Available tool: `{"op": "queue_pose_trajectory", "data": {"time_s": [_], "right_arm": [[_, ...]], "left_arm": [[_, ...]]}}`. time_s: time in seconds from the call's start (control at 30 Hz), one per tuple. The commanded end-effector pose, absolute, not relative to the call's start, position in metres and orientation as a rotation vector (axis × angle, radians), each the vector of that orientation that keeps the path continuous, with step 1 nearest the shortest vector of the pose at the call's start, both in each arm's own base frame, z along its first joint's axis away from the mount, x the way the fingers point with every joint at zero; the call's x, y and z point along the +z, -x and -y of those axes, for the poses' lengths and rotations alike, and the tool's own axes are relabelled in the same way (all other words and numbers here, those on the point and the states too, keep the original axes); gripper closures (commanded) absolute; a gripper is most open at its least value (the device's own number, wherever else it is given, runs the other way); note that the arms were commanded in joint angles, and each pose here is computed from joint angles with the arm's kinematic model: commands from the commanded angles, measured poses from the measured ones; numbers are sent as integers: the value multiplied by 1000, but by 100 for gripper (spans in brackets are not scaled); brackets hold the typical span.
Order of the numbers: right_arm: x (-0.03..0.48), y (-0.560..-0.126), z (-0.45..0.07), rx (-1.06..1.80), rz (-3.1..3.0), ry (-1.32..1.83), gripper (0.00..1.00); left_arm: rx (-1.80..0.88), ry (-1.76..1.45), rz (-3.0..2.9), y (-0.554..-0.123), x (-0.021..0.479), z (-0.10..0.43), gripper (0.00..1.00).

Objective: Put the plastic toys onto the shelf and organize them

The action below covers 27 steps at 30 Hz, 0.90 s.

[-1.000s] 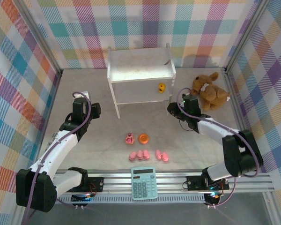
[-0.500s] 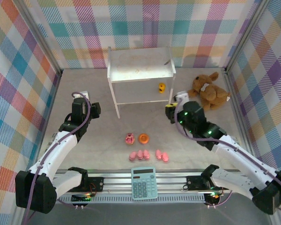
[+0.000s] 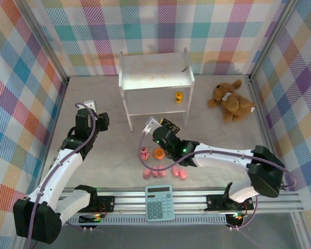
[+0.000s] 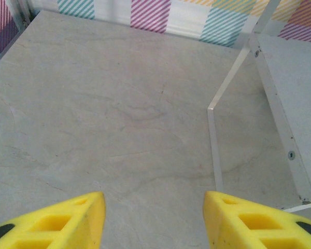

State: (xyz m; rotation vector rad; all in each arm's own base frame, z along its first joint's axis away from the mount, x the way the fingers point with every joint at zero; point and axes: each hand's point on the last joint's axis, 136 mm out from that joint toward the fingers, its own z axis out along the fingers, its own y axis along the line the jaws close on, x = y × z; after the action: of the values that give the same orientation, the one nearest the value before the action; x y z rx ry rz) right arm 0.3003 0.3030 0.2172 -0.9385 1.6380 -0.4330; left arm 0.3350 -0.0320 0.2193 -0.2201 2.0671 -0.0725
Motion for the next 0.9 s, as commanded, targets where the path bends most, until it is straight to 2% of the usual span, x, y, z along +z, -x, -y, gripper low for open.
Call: {"op": "queue_pose_trajectory", "data": {"time_s": [0.0, 0.17, 0.33, 0.63, 0.87], "right_arm": [[257, -315, -312, -522, -1508, 808, 79], [254, -326, -330, -578, -1482, 823, 73], [262, -336, -338, -616, -1444, 796, 73], [261, -358, -322, -700, -1467, 760, 63], [260, -373, -308, -743, -1500, 731, 60]], "left_arm": [[-61, 218, -2043, -333, 238, 29, 47], [-33, 217, -2053, -327, 240, 25, 47], [-9, 213, -2051, -326, 246, 22, 47], [8, 204, -2061, -335, 252, 23, 47], [46, 183, -2075, -342, 257, 22, 46]]}}
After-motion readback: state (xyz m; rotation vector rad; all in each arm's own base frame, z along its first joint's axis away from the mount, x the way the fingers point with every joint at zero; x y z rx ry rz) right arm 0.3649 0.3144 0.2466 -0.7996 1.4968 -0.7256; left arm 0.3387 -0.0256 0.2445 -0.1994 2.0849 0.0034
